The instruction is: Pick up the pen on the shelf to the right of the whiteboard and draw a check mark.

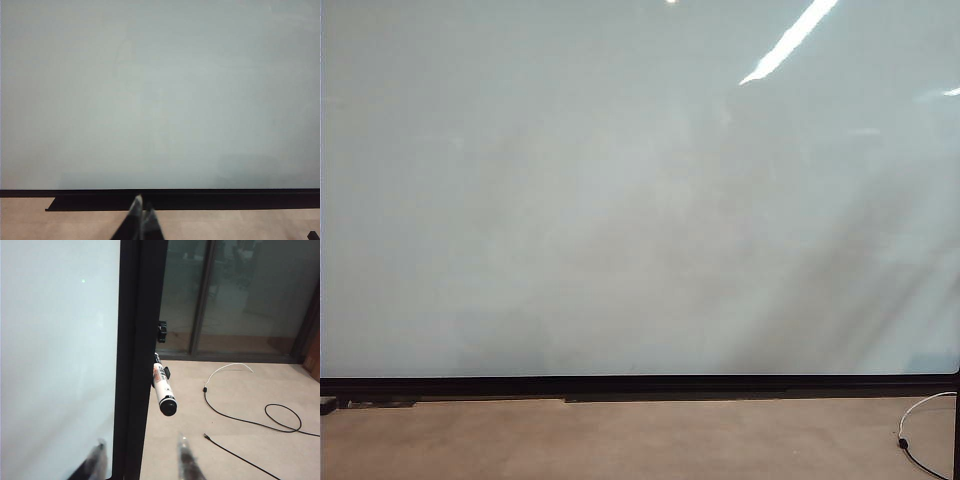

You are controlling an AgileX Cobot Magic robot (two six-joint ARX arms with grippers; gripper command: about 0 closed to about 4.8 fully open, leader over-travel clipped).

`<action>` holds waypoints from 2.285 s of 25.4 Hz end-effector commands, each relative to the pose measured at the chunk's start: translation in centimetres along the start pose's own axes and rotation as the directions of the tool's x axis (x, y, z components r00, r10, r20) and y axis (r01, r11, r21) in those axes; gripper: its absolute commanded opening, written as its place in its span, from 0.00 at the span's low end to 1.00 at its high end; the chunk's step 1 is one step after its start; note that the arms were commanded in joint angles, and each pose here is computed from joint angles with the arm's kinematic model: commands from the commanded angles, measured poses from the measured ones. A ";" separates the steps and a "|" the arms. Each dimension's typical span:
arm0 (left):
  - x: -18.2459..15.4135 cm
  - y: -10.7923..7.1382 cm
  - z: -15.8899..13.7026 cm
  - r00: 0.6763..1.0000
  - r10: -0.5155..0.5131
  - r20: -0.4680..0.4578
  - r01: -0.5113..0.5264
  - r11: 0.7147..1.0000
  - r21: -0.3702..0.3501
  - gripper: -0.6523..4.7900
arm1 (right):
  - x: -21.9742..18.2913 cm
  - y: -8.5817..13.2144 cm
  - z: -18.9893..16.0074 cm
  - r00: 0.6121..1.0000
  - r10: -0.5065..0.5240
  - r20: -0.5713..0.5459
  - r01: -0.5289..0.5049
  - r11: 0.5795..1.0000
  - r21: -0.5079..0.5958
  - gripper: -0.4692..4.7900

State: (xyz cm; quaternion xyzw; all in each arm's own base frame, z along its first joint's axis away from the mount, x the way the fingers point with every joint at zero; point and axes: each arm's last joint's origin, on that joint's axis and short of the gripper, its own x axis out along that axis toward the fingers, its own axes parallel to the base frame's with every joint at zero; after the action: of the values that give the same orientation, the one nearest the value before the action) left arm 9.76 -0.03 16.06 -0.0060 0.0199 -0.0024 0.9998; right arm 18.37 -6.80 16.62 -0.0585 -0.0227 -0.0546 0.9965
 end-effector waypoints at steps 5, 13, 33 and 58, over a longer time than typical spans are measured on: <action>0.0 0.0 0.2 1.000 -0.001 0.014 0.000 1.000 0.004 0.11 | 0.3 -1.0 0.5 0.999 0.041 0.031 -0.041 0.999 -0.013 0.55; 0.0 0.0 0.2 1.000 0.000 0.014 0.000 1.000 0.004 0.11 | 2.3 -1.8 -0.6 0.993 0.114 0.011 -0.114 0.993 0.007 0.61; 0.0 0.0 0.2 1.000 0.000 0.014 0.000 1.000 0.004 0.11 | 7.6 -4.3 -1.6 0.977 0.210 0.042 -0.211 0.977 0.023 0.66; 0.0 0.0 0.2 1.000 -0.001 0.014 0.000 1.000 0.004 0.11 | 11.5 -6.0 -3.3 0.949 0.304 0.084 -0.314 0.933 0.173 0.69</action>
State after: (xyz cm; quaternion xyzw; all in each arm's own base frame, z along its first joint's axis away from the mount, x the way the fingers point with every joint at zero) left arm 9.76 -0.03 16.05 -0.0062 0.0203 -0.0024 0.9998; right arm 29.06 -14.27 14.30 0.0301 -0.0367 0.1009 0.9938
